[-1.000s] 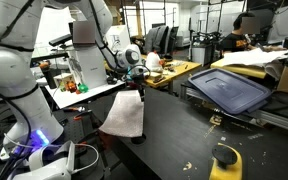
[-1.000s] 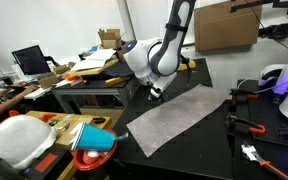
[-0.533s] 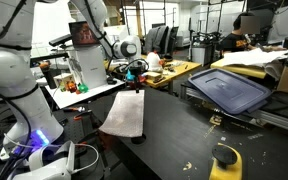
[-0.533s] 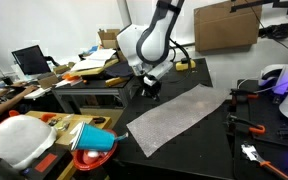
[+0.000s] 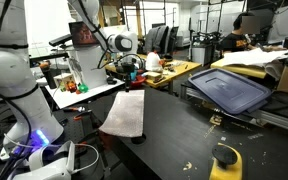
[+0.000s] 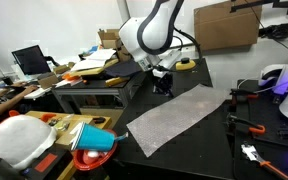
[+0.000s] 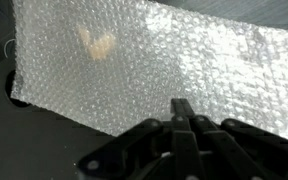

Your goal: Unfold the white cloth

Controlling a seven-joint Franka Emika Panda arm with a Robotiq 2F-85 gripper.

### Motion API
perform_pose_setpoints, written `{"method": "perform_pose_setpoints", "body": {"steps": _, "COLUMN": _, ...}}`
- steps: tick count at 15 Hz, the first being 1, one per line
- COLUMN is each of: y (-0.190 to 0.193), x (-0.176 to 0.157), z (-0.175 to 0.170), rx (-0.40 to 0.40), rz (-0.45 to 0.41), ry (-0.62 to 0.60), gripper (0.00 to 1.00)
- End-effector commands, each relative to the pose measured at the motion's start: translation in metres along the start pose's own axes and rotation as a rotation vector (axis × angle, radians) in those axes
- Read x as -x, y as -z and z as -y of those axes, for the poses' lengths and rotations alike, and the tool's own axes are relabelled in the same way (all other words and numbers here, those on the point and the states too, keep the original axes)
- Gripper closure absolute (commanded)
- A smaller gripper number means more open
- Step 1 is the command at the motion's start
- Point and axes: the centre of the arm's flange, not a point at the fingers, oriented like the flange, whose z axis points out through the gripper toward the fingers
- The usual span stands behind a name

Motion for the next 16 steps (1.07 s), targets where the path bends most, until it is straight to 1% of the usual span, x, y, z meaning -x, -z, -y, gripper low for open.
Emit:
{"method": "perform_pose_setpoints", "body": {"steps": 1, "y": -0.029, "x": 0.014, "z": -0.015, "rx": 0.079, "rz": 0.021, "ry": 0.030, "gripper": 1.00}}
{"method": "perform_pose_setpoints", "body": {"steps": 3, "y": -0.045, "x": 0.016, "z": -0.022, "rx": 0.137, "rz": 0.016, "ry": 0.051, "gripper": 1.00}}
{"method": "perform_pose_setpoints", "body": {"steps": 6, "y": -0.063, "x": 0.016, "z": -0.031, "rx": 0.194, "rz": -0.004, "ry": 0.088, "gripper": 1.00}}
{"method": "perform_pose_setpoints", "body": {"steps": 7, "y": -0.068, "x": 0.015, "z": -0.033, "rx": 0.199, "rz": -0.025, "ry": 0.098, "gripper": 1.00}}
{"method": "perform_pose_setpoints", "body": {"steps": 8, "y": -0.074, "x": 0.012, "z": -0.033, "rx": 0.207, "rz": -0.065, "ry": 0.114, "gripper": 1.00}}
{"method": "perform_pose_setpoints", "body": {"steps": 10, "y": -0.083, "x": 0.003, "z": -0.033, "rx": 0.205, "rz": -0.105, "ry": 0.130, "gripper": 1.00}}
{"method": "perform_pose_setpoints", "body": {"steps": 12, "y": -0.092, "x": -0.003, "z": -0.034, "rx": 0.187, "rz": -0.123, "ry": 0.137, "gripper": 1.00}}
{"method": "perform_pose_setpoints", "body": {"steps": 16, "y": -0.105, "x": -0.009, "z": -0.028, "rx": 0.106, "rz": -0.161, "ry": 0.141, "gripper": 1.00}}
